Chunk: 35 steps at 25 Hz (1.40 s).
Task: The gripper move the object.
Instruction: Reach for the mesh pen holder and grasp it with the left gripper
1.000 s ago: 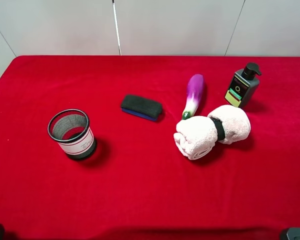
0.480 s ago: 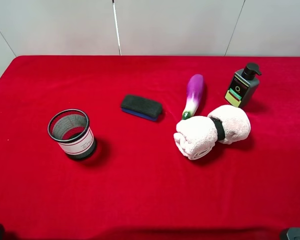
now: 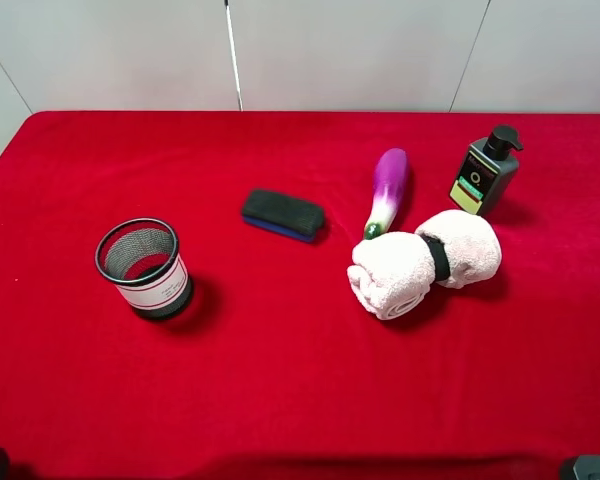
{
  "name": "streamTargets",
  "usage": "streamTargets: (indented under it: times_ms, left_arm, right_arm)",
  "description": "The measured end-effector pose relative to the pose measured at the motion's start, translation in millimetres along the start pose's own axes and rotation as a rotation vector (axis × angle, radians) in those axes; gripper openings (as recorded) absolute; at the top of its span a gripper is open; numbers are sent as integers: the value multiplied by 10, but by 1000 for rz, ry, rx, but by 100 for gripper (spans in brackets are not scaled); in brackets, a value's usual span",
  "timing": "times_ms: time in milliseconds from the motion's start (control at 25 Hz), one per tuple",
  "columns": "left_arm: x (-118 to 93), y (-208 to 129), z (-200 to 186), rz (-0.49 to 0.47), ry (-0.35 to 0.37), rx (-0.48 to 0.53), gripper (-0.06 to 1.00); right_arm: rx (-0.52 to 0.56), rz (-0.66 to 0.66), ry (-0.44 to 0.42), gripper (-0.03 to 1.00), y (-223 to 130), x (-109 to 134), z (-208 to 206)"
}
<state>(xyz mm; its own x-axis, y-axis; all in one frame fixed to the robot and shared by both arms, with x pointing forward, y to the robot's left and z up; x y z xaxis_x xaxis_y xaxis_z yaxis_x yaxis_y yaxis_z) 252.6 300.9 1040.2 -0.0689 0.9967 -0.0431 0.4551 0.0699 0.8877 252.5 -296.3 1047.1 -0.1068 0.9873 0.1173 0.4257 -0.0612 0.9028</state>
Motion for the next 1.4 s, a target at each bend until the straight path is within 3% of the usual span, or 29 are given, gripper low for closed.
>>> streamTargets:
  times_ms: [1400]
  left_arm:
    - [-38,47,-41,30,-33,-21,82]
  right_arm:
    - [0,0,0,69,0,0,0]
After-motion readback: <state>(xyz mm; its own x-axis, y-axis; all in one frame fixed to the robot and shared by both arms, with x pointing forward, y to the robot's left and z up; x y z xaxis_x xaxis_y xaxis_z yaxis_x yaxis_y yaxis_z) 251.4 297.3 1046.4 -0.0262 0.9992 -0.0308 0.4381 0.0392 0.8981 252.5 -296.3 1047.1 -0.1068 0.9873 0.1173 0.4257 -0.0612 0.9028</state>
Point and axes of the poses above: a point on each arm's last joint axis where the gripper is mounted, z pointing out along that axis toward the gripper, x along the wrist's bending axis when the last joint is at zero, y = z × x, the point moved 2 cm from there along z, pointing out along that axis toward the gripper, and after that the axes turned 7 degrees about z, right-handed, at the moved point
